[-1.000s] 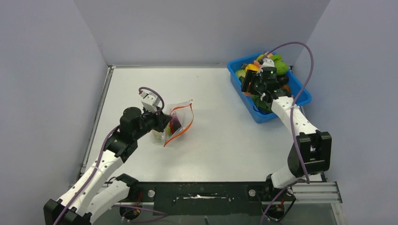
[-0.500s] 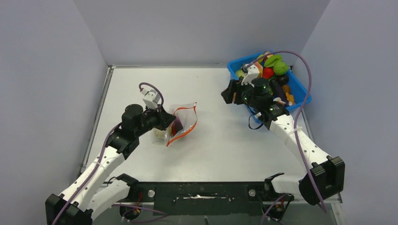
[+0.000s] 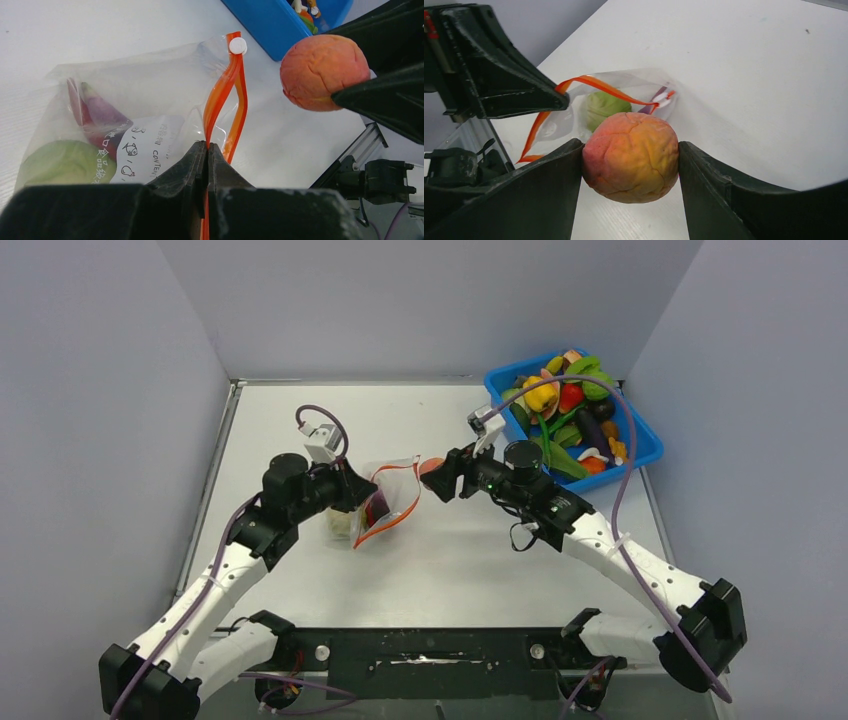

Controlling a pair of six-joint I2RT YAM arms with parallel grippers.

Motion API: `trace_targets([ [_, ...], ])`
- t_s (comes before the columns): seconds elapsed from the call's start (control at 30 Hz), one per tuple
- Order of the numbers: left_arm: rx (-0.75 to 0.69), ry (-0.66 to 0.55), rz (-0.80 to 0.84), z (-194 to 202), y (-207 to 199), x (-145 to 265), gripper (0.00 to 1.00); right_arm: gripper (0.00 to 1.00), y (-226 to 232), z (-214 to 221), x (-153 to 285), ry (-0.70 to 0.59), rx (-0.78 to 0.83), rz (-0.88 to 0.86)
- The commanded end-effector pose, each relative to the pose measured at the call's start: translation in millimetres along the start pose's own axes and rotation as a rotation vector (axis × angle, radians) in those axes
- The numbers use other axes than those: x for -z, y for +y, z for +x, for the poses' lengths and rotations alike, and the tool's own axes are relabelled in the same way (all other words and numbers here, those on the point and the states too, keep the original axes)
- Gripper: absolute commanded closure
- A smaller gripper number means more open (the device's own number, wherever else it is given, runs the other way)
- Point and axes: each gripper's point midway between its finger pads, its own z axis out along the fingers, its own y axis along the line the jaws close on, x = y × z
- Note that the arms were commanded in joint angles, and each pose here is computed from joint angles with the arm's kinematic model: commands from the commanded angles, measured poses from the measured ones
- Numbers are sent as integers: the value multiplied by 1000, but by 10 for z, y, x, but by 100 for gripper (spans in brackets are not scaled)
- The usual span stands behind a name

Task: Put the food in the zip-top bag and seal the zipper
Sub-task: Place the fake fruit in the zipper food storage bag.

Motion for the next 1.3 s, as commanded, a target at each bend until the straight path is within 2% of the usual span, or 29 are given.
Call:
trace_targets([
  [0.0, 1, -71, 41, -304, -182, 63, 100, 44, 357, -306, -45, -140, 42, -94],
  [0.37, 20, -71, 46, -318, -209, 91, 100, 44, 619, -77, -445, -119, 110, -125],
  [0.63, 20, -89, 52, -329, -220, 126, 100, 41, 471, 130, -689, -106, 168, -68],
  [0.97, 17, -101, 47, -331, -205, 133, 100, 38, 471, 257, -924, -93, 160, -89],
  [1.27, 6, -108, 18, -313, -143, 155, 100, 25, 504, 248, -928, -82, 154, -101],
])
